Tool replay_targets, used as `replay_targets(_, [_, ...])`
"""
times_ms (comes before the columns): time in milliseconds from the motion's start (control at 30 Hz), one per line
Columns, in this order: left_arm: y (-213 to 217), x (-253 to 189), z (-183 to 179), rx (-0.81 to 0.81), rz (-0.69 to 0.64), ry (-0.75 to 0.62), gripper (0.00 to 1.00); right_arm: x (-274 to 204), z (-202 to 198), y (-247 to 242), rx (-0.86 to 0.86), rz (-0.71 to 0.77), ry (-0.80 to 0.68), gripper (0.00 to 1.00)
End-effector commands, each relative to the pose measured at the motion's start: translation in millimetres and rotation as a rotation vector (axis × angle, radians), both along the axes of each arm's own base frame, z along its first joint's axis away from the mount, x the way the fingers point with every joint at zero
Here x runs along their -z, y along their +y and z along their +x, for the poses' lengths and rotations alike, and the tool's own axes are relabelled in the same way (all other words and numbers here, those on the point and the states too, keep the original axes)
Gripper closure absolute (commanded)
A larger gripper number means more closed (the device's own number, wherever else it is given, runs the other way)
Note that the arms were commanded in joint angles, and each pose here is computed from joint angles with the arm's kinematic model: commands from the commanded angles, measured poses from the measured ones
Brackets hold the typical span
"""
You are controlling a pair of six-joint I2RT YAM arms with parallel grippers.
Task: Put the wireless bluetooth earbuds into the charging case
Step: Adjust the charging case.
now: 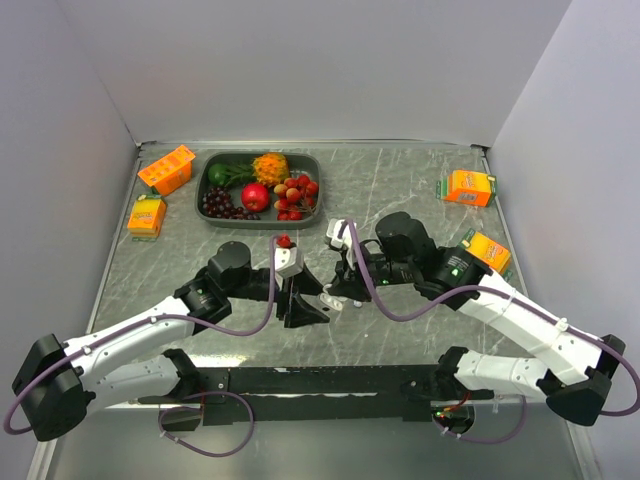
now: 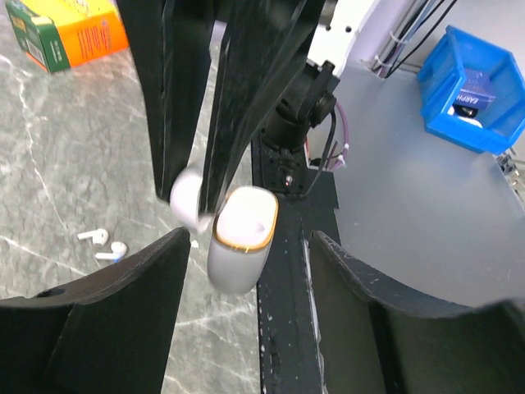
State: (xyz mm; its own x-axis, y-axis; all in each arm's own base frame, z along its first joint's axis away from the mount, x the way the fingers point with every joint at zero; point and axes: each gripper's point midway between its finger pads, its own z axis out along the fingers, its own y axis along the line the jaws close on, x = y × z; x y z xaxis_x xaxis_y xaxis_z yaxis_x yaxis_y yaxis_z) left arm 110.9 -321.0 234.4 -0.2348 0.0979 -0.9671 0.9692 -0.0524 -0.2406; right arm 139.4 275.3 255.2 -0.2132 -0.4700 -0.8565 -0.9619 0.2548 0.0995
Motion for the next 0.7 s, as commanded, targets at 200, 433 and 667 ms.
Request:
replay_targets(200, [-6.3, -24.2, -1.6, 0.039, -0.078, -0.027, 0.41, -25.9, 4.3, 13.3, -0.011, 0.068, -0.048, 1.00])
replay_targets(433, [-4.2, -16.9, 1.4, 0.010, -0.055, -0.019, 0.33, -32.7, 3.5, 14.8, -0.016, 0.079, -0.053, 1.00])
replay_targets(667, [-2.1, -11.9, 1.5, -0.004, -0.055, -0.015, 0.32, -36.5, 2.8, 14.2, -0.016, 0.081, -0.055, 1.00])
